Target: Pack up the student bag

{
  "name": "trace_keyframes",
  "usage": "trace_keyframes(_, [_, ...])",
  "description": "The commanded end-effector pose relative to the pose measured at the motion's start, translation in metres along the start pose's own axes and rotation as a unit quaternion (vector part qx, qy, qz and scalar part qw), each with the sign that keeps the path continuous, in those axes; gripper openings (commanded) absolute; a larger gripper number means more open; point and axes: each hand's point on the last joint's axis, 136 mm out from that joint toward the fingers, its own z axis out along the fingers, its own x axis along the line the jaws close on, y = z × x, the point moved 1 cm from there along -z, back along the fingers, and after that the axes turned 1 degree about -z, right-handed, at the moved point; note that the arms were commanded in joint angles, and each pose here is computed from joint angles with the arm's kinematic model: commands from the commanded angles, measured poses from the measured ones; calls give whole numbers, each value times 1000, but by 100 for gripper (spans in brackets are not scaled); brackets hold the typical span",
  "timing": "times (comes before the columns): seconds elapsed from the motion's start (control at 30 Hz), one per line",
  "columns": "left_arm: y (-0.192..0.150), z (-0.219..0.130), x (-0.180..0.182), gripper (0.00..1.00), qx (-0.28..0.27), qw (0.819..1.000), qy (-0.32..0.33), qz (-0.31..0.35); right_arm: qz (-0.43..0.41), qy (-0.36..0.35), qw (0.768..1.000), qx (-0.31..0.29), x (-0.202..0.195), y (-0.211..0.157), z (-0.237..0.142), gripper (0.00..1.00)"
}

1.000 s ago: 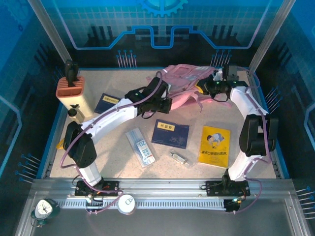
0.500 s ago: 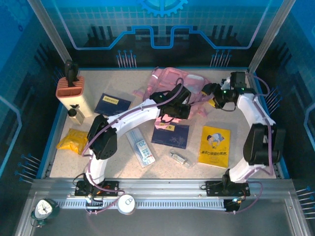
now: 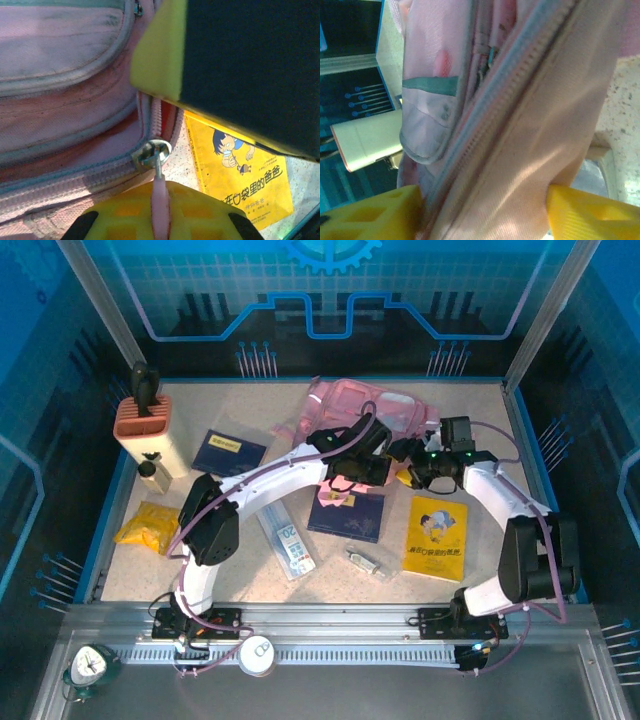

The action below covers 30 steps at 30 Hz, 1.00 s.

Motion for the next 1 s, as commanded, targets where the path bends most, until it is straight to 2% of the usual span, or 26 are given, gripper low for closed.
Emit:
trace_keyframes(0.0, [12, -20, -36, 0, -28, 997, -54, 51, -21, -5, 999, -26, 0, 13, 11, 52])
trace_keyframes(0.03, [11, -21, -35, 0, -26, 997, -52, 54, -22, -17, 999, -30, -4, 15, 11, 42])
trace_keyframes(0.17, [4, -26, -29, 0, -17, 996, -43, 75, -49, -20, 998, -42, 0, 20, 7, 13])
trace_keyframes(0.23, [-3, -30, -23, 0, -16, 995, -34, 94, -61, -26, 997, -48, 0, 23, 3, 2])
trace_keyframes(0.27, [-5, -33, -18, 0, -18, 994, -26, 103, -66, -29, 996, -49, 0, 25, 2, 0])
trace_keyframes(0.4, [-17, -47, 18, 0, -25, 993, 22, 110, -85, -31, 995, -50, 2, 30, -11, 0])
trace_keyframes(0.53, [-30, -60, 57, 0, -24, 996, 40, 82, -108, -34, 992, -56, 7, 38, -26, 0])
trace_keyframes(0.67, [-44, -69, 94, 0, -11, 996, 63, 57, -116, -4, 991, -61, 24, 53, -37, 0])
trace_keyframes(0.77, [-48, -76, 99, 0, -10, 996, 62, 55, -133, -12, 989, -60, 33, 65, -37, 0])
trace_keyframes(0.97, [-36, -71, 61, 0, -22, 999, -2, 27, -141, -19, 988, -63, 43, 93, -23, 0])
